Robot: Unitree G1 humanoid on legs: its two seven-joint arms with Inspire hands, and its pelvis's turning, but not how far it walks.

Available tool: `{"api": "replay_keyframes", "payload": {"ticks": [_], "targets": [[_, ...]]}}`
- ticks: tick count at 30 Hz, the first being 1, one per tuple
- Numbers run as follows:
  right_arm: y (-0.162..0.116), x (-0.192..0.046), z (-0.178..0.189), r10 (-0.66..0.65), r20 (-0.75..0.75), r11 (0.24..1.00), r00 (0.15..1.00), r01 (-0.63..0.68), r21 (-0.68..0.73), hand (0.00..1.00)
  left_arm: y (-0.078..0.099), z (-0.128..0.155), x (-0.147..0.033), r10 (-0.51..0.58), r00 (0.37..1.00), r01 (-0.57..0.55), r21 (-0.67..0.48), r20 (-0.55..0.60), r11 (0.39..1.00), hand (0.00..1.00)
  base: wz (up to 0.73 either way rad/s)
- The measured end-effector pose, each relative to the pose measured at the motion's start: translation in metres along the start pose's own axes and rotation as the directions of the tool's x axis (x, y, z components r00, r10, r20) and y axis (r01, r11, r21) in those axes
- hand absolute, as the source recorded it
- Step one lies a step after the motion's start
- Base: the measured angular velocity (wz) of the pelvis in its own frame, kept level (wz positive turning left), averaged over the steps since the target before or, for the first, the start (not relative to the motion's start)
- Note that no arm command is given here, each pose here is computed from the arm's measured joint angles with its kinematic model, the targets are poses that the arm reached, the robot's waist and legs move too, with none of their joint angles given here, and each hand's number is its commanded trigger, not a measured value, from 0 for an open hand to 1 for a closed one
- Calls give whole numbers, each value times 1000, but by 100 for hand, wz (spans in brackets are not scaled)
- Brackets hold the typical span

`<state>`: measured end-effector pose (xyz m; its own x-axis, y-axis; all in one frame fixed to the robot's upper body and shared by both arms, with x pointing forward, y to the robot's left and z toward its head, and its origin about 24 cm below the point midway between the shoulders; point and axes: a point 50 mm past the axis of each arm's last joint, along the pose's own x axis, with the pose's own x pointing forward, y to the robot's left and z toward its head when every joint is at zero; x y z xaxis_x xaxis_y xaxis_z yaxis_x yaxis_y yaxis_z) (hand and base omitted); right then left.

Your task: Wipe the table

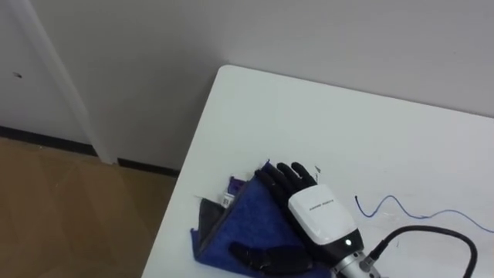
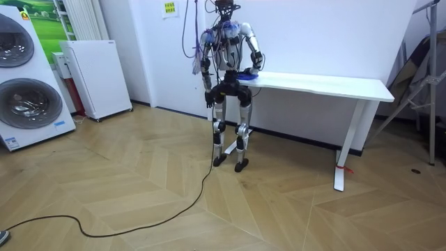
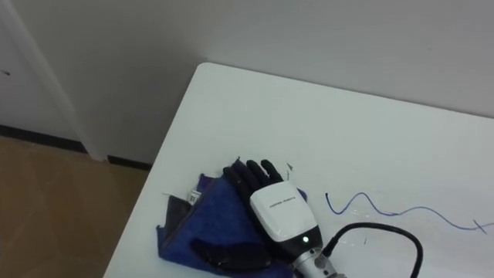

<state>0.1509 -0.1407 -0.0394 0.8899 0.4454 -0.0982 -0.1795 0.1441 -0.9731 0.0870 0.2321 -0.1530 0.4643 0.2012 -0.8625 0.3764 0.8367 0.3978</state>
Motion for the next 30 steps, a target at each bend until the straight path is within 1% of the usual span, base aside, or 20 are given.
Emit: {"api": "replay_keyframes", "payload": {"ticks": [12, 13, 14, 15, 16, 20, 22, 25, 30], "targets": [[11, -10, -3, 43, -31, 999, 999, -43, 9, 0, 1, 5, 1, 1, 1000, -1, 1, 14, 1000, 0, 0], [11, -11, -3, 43, -35, 999, 998, -43, 9, 20, 1, 5, 1, 1, 1000, -1, 1, 14, 1000, 0, 0], [11, -11, -3, 43, -36, 999, 998, -43, 9, 72, 0, 5, 1, 1, 1000, -1, 1, 14, 1000, 0, 0], [11, -11, -3, 44, -38, 999, 998, -43, 7, 95, 0, 6, 1, 0, 1000, 0, 2, 14, 1000, 0, 0], [11, -12, -4, 44, -38, 999, 998, -43, 6, 100, 0, 6, 1, 0, 1000, 0, 4, 14, 1000, 0, 0], [9, -11, -4, 5, -38, 1000, 999, -5, 4, 100, 0, 5, 1, -2, 1000, 2, 7, 14, 1000, 0, 0], [5, -10, -4, -45, -30, 999, 999, 45, -2, 100, 0, 5, 1, 0, 1000, -1, 9, 14, 1000, 0, 0], [2, -9, -2, -86, -20, 996, 996, 86, 0, 100, 1, 2, 1, 1, 1000, -1, 20, 5, 1000, 0, 1], [-1, -6, -5, -122, -19, 993, 992, 122, -8, 100, 0, -1, 0, 0, 1000, 0, 11, -4, 1000, 0, 0]]}}
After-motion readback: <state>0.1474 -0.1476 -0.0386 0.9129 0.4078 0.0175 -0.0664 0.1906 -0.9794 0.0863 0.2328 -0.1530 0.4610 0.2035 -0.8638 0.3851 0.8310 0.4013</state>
